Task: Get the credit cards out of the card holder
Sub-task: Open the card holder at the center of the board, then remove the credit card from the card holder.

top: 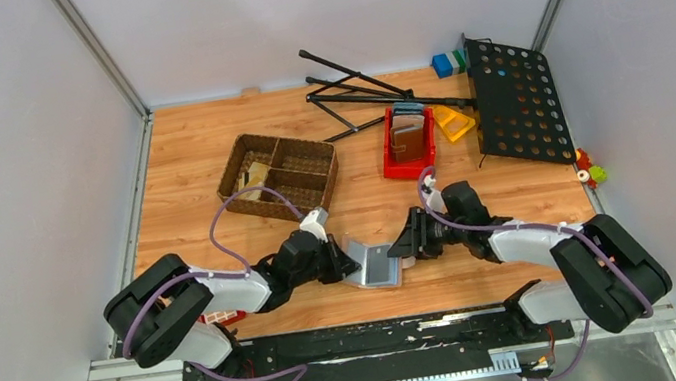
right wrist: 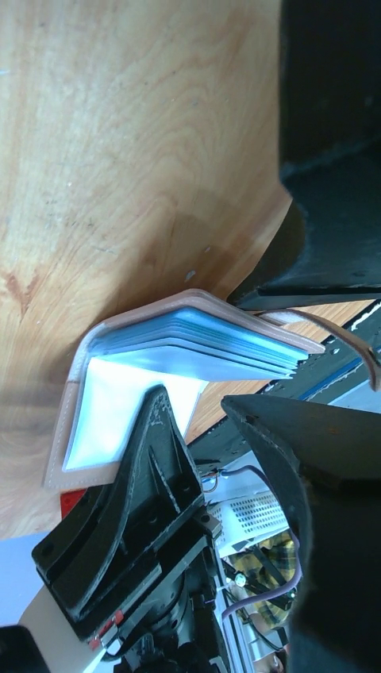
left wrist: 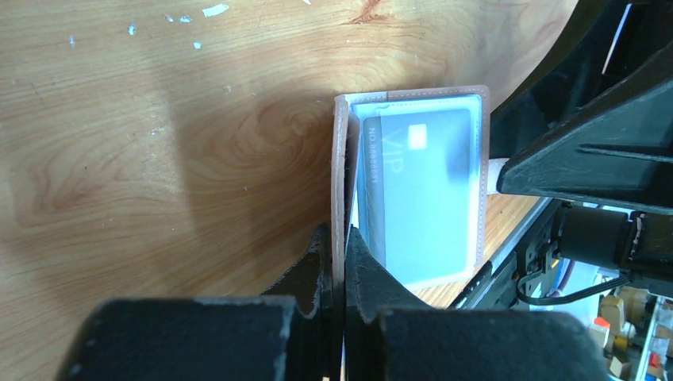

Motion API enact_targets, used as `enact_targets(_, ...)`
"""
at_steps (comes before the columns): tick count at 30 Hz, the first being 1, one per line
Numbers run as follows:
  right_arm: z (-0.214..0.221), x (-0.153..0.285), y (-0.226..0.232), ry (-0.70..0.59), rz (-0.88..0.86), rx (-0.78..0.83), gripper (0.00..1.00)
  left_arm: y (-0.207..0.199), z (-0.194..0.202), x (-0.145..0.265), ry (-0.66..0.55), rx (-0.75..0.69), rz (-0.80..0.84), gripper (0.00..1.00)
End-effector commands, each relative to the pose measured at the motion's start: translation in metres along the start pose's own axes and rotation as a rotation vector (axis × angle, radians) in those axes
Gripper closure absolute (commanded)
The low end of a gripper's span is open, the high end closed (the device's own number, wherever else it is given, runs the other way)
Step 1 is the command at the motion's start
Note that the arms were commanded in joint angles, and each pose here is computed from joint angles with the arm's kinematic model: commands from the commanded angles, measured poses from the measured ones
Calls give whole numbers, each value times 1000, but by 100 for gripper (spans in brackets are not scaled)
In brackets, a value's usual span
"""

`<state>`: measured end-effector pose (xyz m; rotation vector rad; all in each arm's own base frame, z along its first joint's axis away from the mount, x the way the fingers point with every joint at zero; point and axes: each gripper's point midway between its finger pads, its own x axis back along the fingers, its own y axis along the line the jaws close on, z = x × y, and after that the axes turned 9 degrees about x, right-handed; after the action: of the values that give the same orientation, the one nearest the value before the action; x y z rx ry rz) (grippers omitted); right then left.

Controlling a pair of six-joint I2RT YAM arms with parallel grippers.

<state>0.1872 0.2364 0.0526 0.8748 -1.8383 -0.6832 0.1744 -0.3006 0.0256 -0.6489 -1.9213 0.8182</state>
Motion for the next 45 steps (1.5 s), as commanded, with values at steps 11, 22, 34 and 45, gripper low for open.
enact_targets(11,3,-4,21,-16,-89,-3,49,6,2,0,-37,15,-28,100)
enact_targets(22,11,-6,30,-6,-125,-20,33,20,-2,5,-89,65,-66,100)
enact_targets(34,14,-3,38,-37,-141,9,45,24,3,4,-78,79,-77,100)
enact_targets(45,8,-7,37,-42,-120,6,76,22,2,5,-76,80,-72,100)
